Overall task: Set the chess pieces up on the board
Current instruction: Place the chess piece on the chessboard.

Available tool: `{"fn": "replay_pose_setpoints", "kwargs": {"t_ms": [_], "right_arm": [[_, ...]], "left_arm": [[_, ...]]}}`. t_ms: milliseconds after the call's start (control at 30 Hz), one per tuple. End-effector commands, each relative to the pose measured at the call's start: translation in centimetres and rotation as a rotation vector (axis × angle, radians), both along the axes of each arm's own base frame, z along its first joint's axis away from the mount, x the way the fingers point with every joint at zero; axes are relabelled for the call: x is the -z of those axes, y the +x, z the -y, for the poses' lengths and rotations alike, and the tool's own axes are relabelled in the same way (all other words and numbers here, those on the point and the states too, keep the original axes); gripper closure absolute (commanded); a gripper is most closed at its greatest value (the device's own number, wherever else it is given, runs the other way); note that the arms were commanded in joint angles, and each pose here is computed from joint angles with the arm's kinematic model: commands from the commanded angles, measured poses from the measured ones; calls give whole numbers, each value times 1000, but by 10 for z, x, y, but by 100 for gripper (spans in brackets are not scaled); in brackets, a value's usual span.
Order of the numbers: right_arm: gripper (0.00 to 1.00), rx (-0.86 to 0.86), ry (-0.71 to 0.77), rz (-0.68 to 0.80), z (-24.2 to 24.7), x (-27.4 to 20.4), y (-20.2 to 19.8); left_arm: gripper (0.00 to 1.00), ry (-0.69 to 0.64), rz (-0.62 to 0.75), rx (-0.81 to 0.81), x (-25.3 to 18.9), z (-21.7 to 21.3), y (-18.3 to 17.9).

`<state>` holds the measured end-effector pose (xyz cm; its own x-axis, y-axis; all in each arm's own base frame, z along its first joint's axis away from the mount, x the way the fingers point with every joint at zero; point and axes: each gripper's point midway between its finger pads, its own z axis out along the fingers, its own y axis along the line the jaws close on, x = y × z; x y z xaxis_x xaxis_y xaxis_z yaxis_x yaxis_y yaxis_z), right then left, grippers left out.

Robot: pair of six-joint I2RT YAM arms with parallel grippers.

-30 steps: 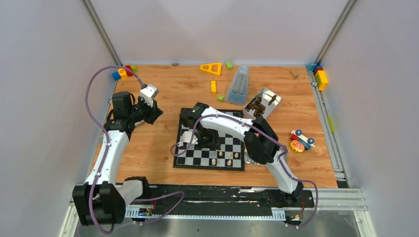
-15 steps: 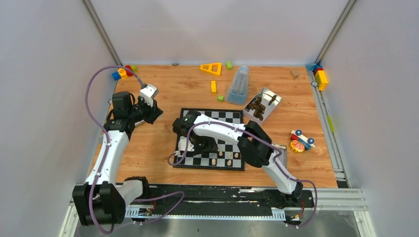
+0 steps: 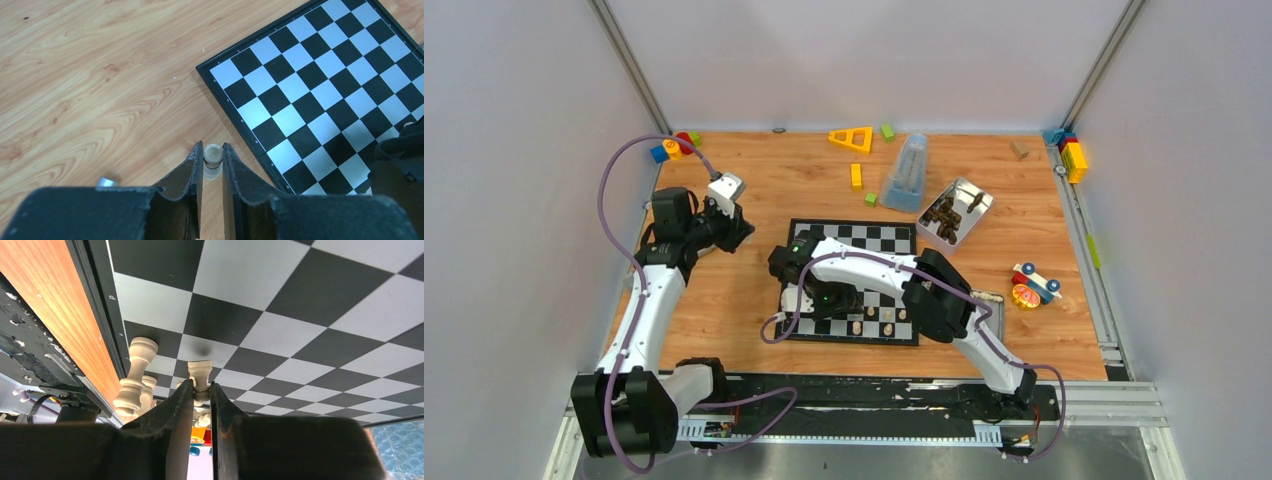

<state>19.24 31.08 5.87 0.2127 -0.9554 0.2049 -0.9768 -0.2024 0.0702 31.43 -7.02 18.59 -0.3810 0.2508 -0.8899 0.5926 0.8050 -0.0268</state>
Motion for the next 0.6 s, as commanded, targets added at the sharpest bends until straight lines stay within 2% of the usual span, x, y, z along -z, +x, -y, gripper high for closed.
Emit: {"fn": "replay_pose_setpoints", "kwargs": {"t_ms": [0,333,567], "right_arm": [[82,-15,-18,11,-3,1,-1],[78,-12,-15,22,-4,2,-1],[69,-10,-2,32,-7,-1,1]], "left_arm": [[100,-4,59,6,-12,0,3],[100,-5,56,9,-11,0,2],[100,-4,51,11,-9,0,2]]}}
